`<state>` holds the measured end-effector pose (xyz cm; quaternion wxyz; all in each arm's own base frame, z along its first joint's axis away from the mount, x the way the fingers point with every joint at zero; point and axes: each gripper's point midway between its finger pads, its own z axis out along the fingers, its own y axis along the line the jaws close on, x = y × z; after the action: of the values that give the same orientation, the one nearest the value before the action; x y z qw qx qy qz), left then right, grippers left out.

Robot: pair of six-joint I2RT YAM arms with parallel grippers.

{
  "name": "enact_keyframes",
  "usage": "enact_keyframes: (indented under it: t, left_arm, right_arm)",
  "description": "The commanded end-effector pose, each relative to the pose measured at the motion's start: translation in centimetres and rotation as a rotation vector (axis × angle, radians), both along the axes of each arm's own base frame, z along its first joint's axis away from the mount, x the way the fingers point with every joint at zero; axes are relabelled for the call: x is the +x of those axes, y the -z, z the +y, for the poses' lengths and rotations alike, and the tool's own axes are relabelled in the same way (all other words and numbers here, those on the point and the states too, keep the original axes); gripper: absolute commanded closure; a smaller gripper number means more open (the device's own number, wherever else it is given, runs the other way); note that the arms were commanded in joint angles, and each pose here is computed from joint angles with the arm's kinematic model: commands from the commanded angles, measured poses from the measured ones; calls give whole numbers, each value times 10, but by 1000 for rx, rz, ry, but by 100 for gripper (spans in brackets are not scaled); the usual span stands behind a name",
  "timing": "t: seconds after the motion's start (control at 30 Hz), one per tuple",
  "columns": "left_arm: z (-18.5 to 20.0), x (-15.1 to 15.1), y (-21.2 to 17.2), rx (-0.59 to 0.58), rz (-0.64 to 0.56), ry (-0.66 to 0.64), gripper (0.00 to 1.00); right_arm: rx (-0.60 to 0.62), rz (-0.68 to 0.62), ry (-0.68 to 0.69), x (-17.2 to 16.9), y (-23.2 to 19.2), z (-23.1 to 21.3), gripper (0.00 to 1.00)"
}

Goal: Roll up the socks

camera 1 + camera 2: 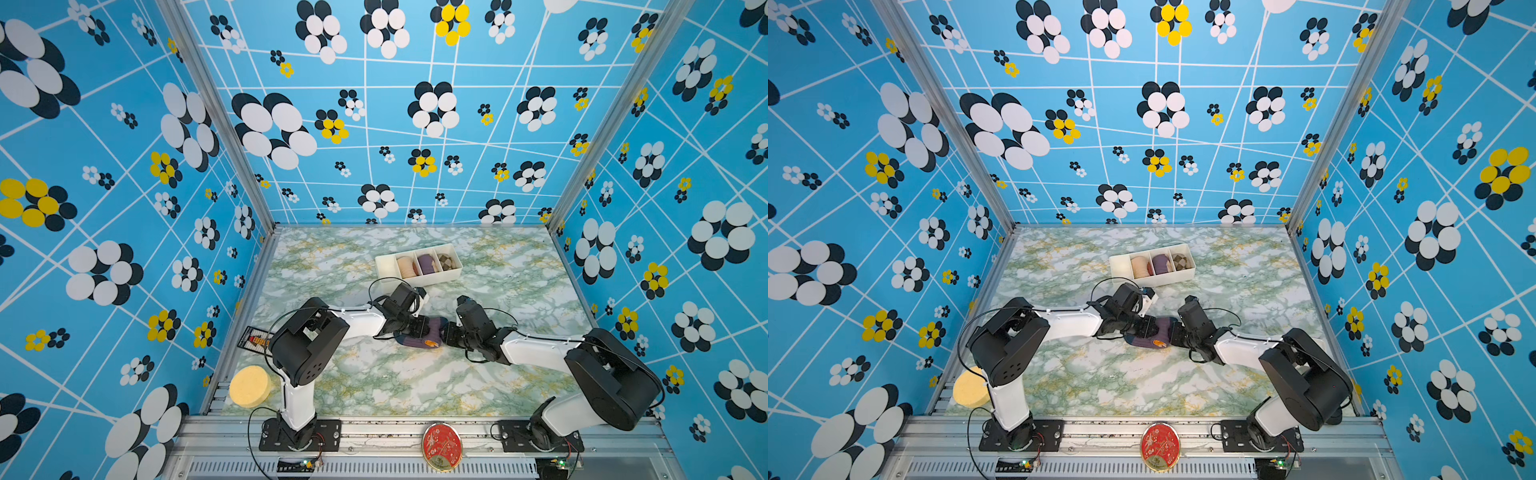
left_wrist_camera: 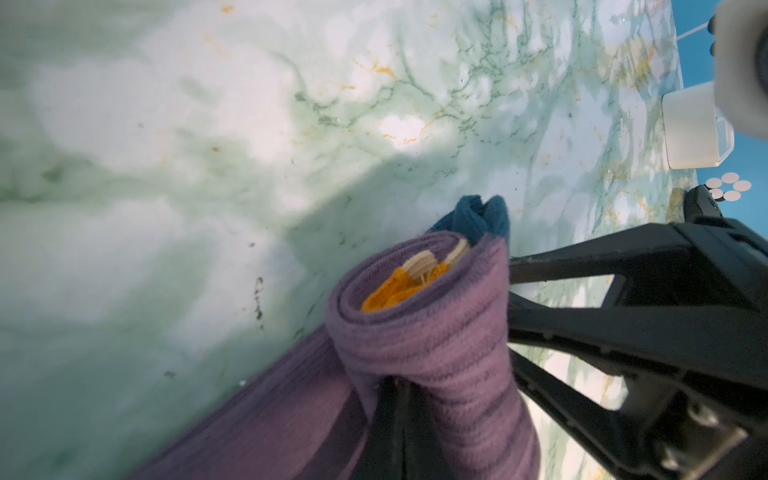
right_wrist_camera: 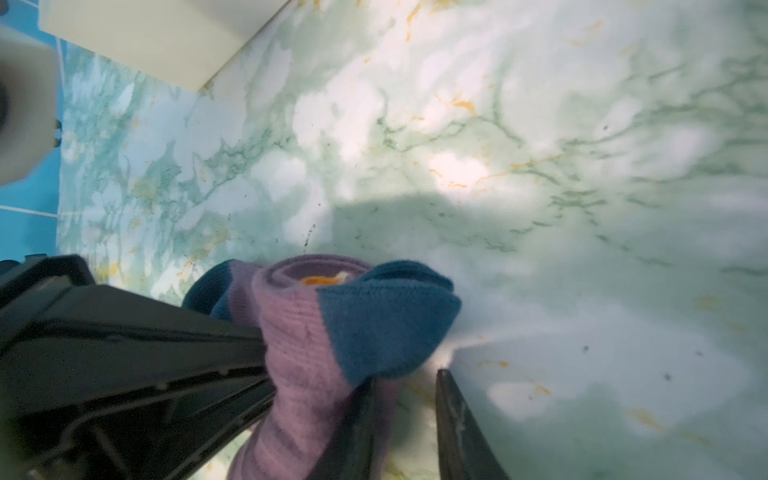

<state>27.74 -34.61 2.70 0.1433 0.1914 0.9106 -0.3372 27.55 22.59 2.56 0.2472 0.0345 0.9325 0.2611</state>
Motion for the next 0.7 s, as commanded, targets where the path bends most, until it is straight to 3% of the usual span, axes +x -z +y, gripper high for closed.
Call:
enact_keyframes:
  t: [0.0,0.27,0.67]
  left_arm:
    - [51,-51,75,258,219,-15,100]
    - [53,-51,74,257,216,-18,100]
    - [47,-50,67,218,219,-21,100]
  right_arm:
    - [126,28,-83,-13,-5,22,71]
    - [241,13,-96,-14,-17,26,71]
    - [528,-10,-127,-9,-33,45,68]
